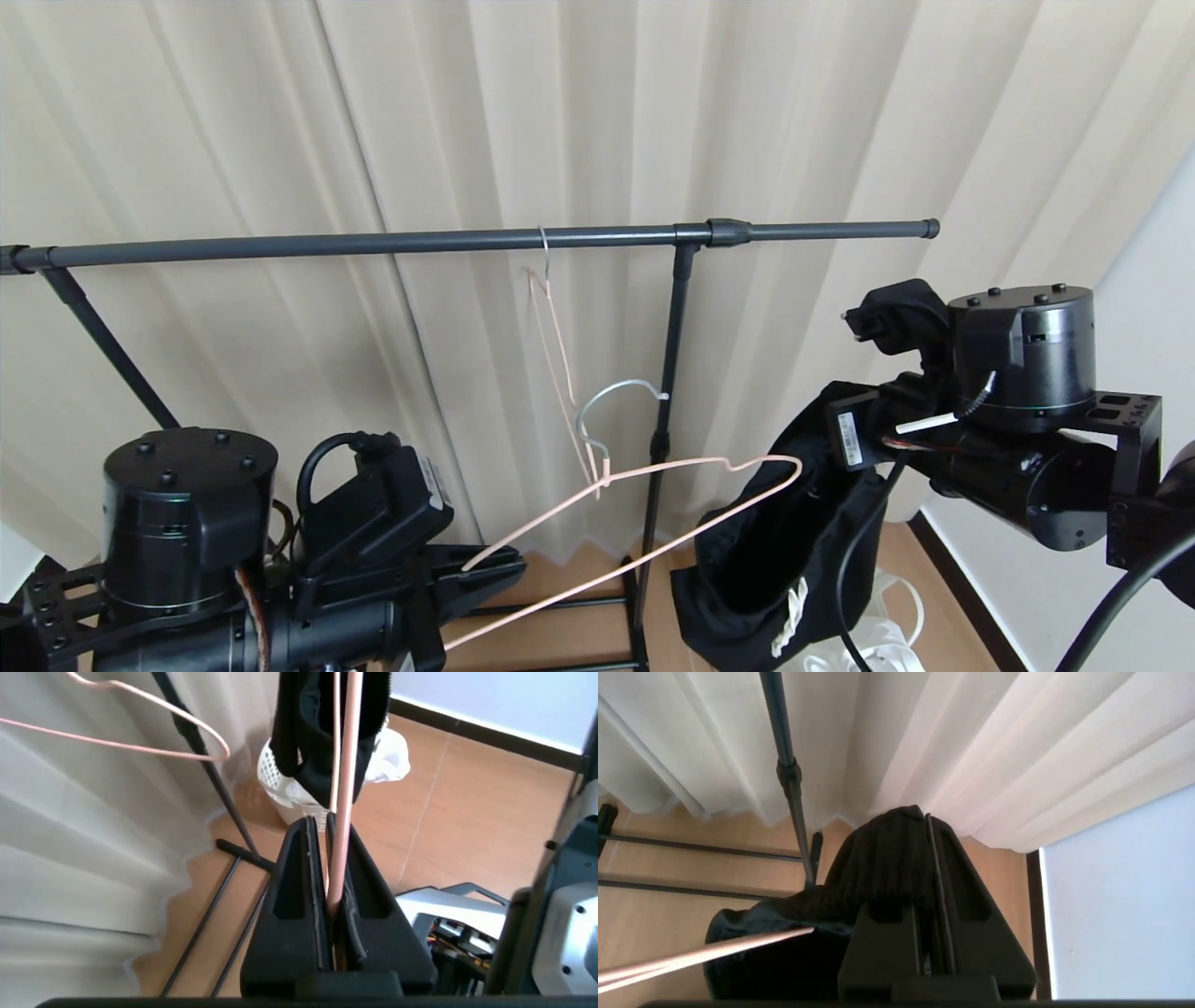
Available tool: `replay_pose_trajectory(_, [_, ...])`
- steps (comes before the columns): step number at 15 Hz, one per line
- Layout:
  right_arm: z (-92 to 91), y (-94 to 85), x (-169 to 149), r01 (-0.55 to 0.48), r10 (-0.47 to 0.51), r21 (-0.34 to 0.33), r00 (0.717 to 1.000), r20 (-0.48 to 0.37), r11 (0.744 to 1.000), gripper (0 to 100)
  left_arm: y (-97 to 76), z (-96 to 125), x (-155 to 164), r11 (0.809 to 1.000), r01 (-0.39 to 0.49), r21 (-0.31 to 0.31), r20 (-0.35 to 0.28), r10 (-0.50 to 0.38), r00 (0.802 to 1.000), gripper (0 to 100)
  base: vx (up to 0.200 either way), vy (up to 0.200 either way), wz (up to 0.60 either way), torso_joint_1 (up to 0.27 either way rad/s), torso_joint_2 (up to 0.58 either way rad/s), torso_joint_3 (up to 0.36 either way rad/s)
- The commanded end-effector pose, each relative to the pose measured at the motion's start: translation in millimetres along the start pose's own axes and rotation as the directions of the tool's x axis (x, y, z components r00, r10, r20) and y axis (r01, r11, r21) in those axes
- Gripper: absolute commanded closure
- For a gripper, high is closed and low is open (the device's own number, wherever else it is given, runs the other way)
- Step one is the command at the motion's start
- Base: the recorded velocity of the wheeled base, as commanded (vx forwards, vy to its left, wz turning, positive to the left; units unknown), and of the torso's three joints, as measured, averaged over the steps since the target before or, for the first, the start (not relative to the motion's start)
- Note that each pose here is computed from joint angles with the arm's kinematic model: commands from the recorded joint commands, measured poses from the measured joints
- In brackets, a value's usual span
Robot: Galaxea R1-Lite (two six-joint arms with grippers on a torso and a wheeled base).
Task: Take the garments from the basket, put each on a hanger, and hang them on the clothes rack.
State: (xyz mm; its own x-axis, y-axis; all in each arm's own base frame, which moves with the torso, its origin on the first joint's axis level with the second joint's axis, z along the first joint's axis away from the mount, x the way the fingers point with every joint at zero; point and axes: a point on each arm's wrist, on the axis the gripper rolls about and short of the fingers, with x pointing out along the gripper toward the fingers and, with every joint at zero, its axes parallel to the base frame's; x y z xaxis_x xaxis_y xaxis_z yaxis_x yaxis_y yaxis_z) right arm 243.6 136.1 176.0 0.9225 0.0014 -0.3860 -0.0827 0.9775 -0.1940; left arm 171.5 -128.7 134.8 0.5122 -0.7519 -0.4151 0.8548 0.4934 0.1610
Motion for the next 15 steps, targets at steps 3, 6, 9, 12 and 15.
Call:
replay_pose_trajectory(3, [-0.9,5.7,-2.0,-0.005,0.005,-0.011,1.000,-0.001,1.000,100,1.2,-0.7,12.8,1.000,-0.008,-0.001,-0.003,0.008,1.000,100,0.000,0.000,0.00,0.000,0.00,0.000])
replay_pose_trajectory(6, [6.1,15.9,2.3,0.068,-0.068,-0.015,0.998,0.014,0.998,100,2.0,2.5,11.3,1.000,-0.023,-0.010,0.018,0.024,1.000,100,0.000,0.000,0.00,0.000,0.00,0.000])
replay_pose_trajectory(9, [11.6,28.8,8.5,0.111,-0.110,-0.023,0.994,0.027,0.994,100,2.2,2.2,11.6,0.999,-0.032,-0.020,0.013,0.032,0.999,100,0.000,0.000,0.00,0.000,0.00,0.000])
replay_pose_trajectory(12, [12.1,36.0,13.2,0.148,-0.147,-0.034,0.989,0.027,0.988,100,2.9,5.8,13.1,0.996,-0.070,-0.050,0.041,0.072,0.997,100,0.000,0.000,0.00,0.000,0.00,0.000])
replay_pose_trajectory(15, [18.7,37.1,12.7,0.152,-0.151,-0.020,0.988,0.045,0.988,100,0.8,10.5,17.3,0.992,-0.090,-0.089,0.077,0.097,0.992,100,0.000,0.000,0.00,0.000,0.00,0.000])
